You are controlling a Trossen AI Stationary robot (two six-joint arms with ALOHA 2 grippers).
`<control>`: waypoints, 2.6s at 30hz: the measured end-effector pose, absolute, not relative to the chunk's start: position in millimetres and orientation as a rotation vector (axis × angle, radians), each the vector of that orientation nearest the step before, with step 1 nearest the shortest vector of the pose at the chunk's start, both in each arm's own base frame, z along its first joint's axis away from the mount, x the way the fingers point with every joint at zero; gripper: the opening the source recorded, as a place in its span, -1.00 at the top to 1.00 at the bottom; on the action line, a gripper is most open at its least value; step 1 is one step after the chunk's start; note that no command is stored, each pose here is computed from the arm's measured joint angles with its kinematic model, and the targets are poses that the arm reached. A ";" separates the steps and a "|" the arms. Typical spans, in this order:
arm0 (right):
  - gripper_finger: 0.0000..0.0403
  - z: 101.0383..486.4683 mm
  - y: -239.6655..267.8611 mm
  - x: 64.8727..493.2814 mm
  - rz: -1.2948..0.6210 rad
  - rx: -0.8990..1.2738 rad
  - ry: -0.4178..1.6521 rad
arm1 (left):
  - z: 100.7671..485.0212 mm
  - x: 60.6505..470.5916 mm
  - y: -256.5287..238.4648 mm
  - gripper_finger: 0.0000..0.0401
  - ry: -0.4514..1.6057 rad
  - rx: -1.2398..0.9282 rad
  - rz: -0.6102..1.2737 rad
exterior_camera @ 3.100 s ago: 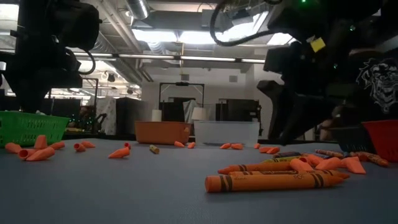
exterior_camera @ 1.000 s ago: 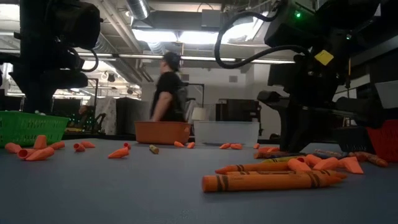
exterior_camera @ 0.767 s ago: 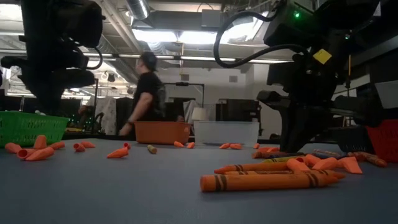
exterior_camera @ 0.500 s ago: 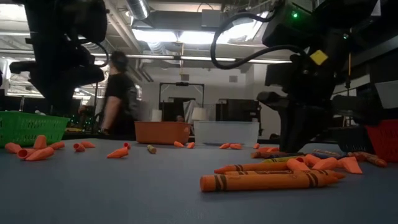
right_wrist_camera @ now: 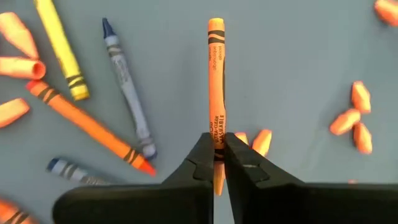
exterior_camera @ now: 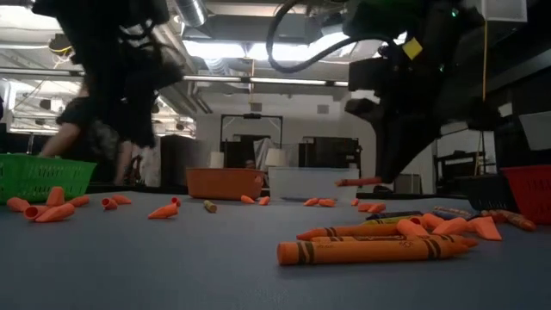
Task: Sort crayons
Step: Put the light orange crayon into the red bin
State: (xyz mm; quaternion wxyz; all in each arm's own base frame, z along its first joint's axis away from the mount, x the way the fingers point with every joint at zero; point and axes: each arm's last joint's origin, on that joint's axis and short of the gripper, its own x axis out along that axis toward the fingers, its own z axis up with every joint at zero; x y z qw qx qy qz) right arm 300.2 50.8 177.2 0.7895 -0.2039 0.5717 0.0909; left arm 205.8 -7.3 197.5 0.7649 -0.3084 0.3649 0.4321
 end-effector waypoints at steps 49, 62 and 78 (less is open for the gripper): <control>0.92 202.6 188.8 162.1 0.021 -0.646 1.661 | 162.7 372.1 -168.7 0.62 0.181 -0.381 0.072; 0.92 207.3 185.0 159.2 -0.031 -0.632 1.672 | 166.1 377.9 -171.7 0.62 0.179 -0.361 0.064; 0.92 216.7 180.5 154.6 -0.135 -0.467 1.681 | 161.1 376.8 -173.1 0.62 0.244 -0.348 0.004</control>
